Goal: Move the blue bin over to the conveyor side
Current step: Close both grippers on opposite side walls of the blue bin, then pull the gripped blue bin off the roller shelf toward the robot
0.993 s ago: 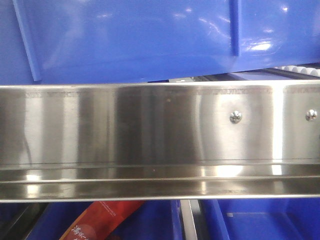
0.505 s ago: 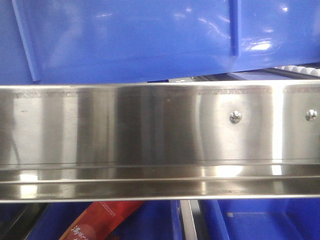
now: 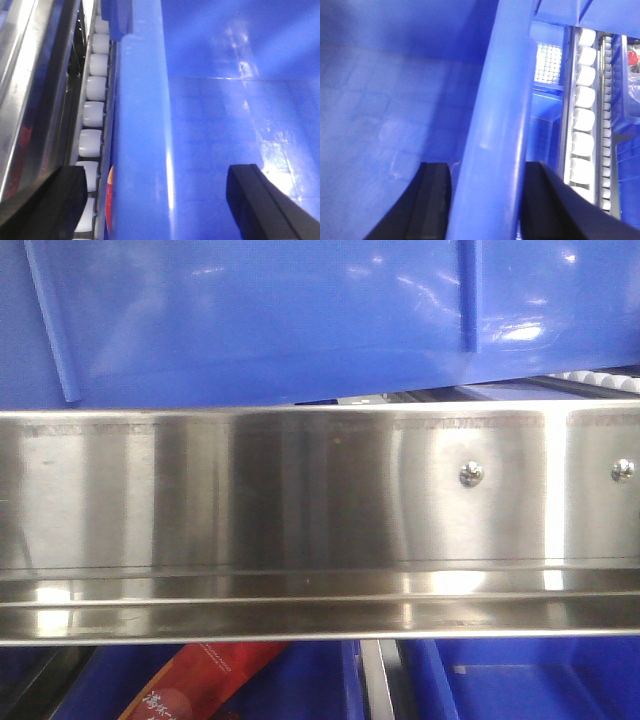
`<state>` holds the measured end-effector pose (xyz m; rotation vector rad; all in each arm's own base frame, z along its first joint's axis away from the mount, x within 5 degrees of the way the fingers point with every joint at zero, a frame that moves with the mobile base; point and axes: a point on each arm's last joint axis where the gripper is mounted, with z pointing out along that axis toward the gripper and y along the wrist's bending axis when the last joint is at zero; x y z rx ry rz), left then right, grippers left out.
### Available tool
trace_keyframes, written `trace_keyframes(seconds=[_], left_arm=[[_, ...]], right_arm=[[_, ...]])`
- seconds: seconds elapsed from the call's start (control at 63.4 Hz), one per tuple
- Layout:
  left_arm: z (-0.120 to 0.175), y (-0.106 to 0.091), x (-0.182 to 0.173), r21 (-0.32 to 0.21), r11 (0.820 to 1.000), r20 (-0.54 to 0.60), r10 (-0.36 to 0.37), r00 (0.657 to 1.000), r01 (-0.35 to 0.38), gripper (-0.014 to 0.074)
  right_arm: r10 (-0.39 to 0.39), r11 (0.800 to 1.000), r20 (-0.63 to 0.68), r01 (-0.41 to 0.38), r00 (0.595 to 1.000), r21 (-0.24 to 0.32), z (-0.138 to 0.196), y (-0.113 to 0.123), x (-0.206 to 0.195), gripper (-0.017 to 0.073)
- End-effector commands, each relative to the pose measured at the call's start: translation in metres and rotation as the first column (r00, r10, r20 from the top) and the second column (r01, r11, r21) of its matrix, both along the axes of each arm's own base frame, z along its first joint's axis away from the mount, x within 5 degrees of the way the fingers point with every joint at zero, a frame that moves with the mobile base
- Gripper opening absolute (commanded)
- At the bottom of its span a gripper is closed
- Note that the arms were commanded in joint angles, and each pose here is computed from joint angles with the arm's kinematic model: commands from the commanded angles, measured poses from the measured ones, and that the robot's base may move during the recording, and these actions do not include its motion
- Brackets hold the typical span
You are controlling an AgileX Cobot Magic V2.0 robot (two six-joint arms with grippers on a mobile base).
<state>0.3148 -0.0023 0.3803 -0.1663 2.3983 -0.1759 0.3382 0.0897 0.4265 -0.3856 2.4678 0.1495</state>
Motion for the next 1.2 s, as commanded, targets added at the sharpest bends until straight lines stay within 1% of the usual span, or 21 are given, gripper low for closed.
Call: trace_keyframes(seconds=[0.0,0.126,0.189,0.237,0.268,0.347,0.394,0.473,0.505,0.599,0.867,1.025,1.183], left_arm=[[0.0030,-0.0013,-0.0007,-0.013,1.000,0.012,0.003,1.000,-0.003,0.0464],[0.0025,-0.0013,-0.0003,-0.013,1.000,0.011,0.003,1.000,-0.003,0.0455],[0.0026,-0.0016,-0.0003,-0.018,1.000,0.011,0.003,1.000,-0.003,0.0430],[0.0026,-0.0022,-0.0003,-0.026,1.000,0.011,0.003,1.000,-0.002,0.0394],[0.0027,-0.0027,-0.0003,-0.034,0.999,0.011,0.002,1.000,-0.002,0.0359],[0.0030,-0.0043,-0.0003,-0.056,0.998,0.011,0.001,1.000,0.000,0.0224],[0.0030,-0.0045,-0.0003,-0.059,0.998,0.011,0.000,1.000,0.000,0.0162],[0.0029,-0.0047,-0.0005,-0.061,0.998,0.008,0.000,1.000,0.001,-0.0001],[0.0029,-0.0047,-0.0005,-0.061,0.998,0.008,0.000,1.000,0.001,-0.0040],[0.0029,-0.0047,-0.0005,-0.061,0.998,0.008,0.000,1.000,0.001,-0.0004],[0.0060,-0.0045,-0.0004,-0.058,0.998,0.017,0.000,1.000,0.001,-0.0009],[0.0045,-0.0046,-0.0023,-0.055,0.998,-0.011,-0.005,1.000,0.004,-0.0009],[0.0042,-0.0047,-0.0026,-0.055,0.998,-0.015,-0.006,1.000,0.005,-0.0009]], right_arm=[[-0.020,1.000,0.020,0.020,1.000,-0.007,0.0021,-0.0027,0.0004,-0.0071],[-0.020,1.000,0.020,0.020,1.000,-0.007,0.0021,-0.0027,0.0004,-0.0071],[-0.020,1.000,0.020,0.020,1.000,-0.007,0.0021,-0.0027,0.0004,-0.0071],[-0.020,1.000,0.020,0.020,1.000,-0.007,0.0021,-0.0027,0.0004,-0.0071],[-0.020,1.000,0.020,0.020,1.000,-0.007,0.0021,-0.0027,0.0004,-0.0071],[-0.020,1.000,0.020,0.020,1.000,-0.007,0.0021,-0.0027,0.0004,-0.0071],[-0.020,1.000,0.020,0.020,1.000,-0.007,0.0021,-0.0027,0.0004,-0.0071],[-0.020,1.000,0.020,0.020,1.000,-0.007,0.0021,-0.0027,0.0004,-0.0071],[-0.020,1.000,0.020,0.020,1.000,-0.007,0.0021,-0.0027,0.0004,-0.0071],[-0.020,1.000,0.020,0.020,1.000,-0.007,0.0021,-0.0027,0.0004,-0.0071],[-0.020,1.000,0.022,0.020,1.000,-0.006,0.0028,-0.0029,-0.0001,-0.0078],[-0.020,1.000,0.026,0.020,0.999,-0.005,0.0042,-0.0032,-0.0013,-0.0081],[-0.020,1.000,0.042,0.020,0.999,-0.001,0.0098,-0.0044,-0.0062,-0.0081]])
